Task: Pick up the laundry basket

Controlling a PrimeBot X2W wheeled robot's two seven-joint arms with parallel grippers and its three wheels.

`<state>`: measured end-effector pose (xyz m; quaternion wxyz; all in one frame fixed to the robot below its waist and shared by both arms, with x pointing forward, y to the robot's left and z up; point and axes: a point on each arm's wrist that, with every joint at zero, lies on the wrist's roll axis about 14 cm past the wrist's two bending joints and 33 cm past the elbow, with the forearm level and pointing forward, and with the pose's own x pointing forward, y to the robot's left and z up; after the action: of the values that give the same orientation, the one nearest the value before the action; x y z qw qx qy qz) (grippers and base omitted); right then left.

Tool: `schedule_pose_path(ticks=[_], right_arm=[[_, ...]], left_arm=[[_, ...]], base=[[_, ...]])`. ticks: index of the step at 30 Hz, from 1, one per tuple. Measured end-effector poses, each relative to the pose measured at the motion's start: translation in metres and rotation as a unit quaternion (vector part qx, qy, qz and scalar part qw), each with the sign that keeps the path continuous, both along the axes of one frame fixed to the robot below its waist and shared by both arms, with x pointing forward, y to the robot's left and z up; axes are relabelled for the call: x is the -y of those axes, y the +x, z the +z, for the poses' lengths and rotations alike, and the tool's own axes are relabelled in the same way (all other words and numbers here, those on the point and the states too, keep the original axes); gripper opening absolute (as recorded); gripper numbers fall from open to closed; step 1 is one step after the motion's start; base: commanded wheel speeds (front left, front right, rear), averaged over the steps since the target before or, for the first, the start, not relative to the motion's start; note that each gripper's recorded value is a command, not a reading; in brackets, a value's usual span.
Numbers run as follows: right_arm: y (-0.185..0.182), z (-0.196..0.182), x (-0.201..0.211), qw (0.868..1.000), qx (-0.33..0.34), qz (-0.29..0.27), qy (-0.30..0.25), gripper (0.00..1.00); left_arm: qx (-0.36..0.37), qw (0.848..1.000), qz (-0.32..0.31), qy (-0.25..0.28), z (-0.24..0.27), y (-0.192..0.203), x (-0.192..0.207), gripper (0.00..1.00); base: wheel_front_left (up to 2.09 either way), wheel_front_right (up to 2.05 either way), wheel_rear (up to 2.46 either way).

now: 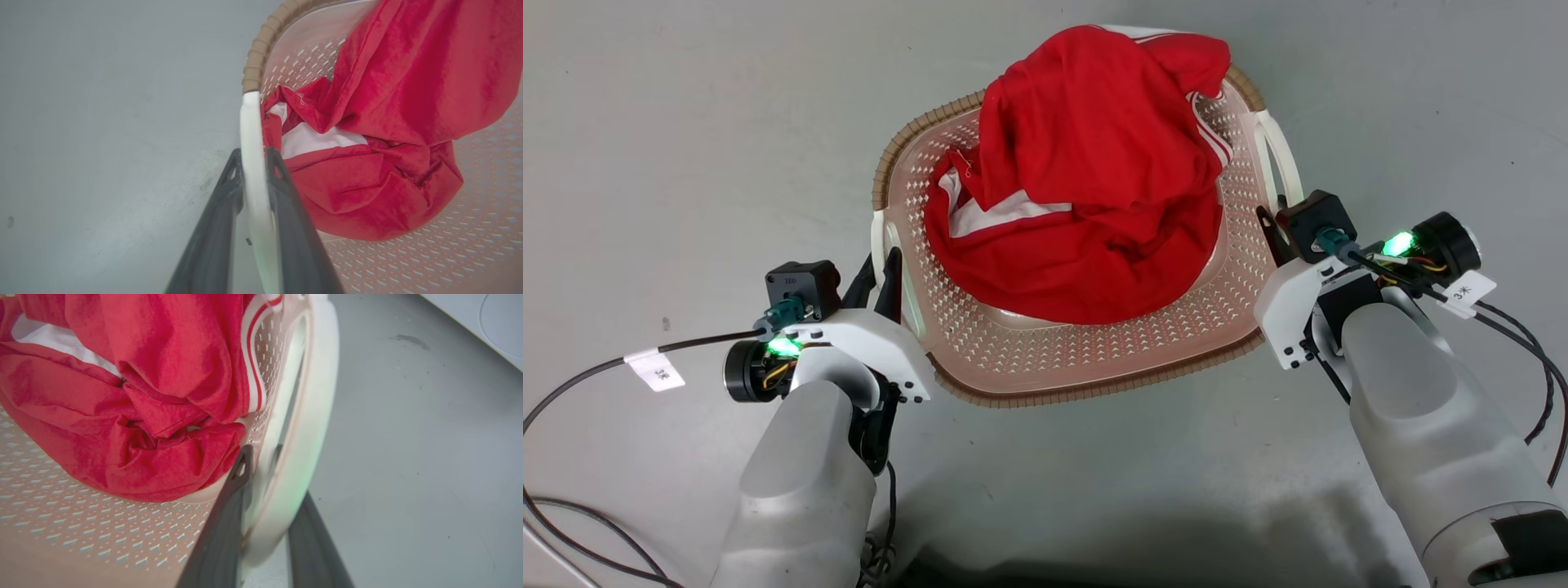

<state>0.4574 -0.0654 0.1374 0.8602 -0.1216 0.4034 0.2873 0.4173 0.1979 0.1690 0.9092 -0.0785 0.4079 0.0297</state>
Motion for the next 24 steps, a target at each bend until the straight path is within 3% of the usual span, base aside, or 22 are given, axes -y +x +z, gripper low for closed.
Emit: schedule_pose_path(ticks=[12, 24], right_arm=[[0.006, 0.023, 0.001, 1.000, 0.019, 0.002, 0.000, 0.00], [-0.004, 0.074, 0.012, 1.000, 0.026, -0.007, -0.011, 0.00]], left_arm=[[0.017, 1.000, 0.002, -0.001, 0.018, 0.005, 0.001, 0.00], [0.040, 0.999, -0.009, -0.011, 0.059, 0.003, 0.010, 0.00]], base=[[0.00, 0.00, 0.00], [0.00, 0.00, 0.00]])
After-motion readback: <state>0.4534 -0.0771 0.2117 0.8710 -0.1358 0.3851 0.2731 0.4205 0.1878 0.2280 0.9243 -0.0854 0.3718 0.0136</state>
